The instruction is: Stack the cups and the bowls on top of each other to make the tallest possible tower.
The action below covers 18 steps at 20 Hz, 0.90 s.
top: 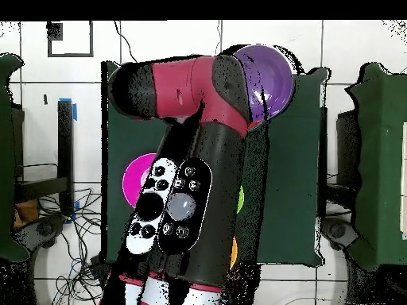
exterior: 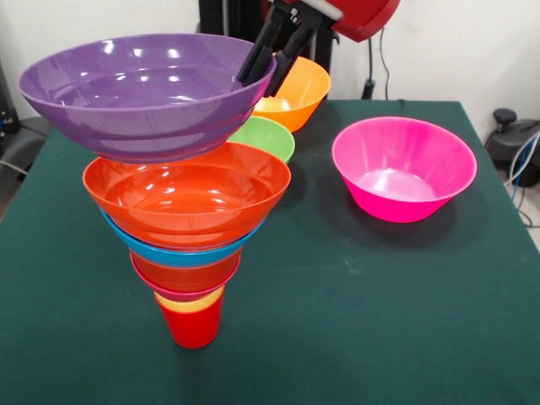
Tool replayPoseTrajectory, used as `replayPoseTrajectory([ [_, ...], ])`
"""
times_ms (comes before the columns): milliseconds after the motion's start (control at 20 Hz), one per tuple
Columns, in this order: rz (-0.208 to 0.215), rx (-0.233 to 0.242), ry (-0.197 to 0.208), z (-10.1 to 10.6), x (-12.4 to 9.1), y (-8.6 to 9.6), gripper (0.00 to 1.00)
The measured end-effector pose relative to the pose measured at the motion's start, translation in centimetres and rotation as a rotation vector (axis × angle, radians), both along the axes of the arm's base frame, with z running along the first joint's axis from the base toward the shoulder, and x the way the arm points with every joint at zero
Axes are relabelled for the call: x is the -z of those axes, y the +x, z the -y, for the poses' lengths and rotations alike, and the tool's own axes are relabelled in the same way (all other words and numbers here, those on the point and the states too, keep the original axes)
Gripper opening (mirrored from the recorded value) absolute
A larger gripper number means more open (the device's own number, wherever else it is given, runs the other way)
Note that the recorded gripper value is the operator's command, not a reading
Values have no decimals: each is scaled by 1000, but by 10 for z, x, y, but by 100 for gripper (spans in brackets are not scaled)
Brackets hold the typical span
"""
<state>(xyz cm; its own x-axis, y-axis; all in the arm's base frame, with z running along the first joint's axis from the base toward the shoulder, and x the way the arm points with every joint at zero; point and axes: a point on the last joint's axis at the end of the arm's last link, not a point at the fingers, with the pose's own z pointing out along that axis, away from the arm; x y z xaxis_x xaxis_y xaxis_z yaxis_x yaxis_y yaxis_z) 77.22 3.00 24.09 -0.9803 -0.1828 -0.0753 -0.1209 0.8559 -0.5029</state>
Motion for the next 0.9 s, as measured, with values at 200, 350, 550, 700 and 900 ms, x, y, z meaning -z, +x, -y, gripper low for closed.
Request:
replayPoseTrajectory([
  [200,-1,-3,1,0,4,-2,0],
  [350,-4,-3,1,-1,5,-2,0],
  [550,-7,-4,1,-2,7,-3,0],
  [700,-9,-7,0,-4,8,-3,0],
  [900,-12,-14,0,-8,12,-5,0],
])
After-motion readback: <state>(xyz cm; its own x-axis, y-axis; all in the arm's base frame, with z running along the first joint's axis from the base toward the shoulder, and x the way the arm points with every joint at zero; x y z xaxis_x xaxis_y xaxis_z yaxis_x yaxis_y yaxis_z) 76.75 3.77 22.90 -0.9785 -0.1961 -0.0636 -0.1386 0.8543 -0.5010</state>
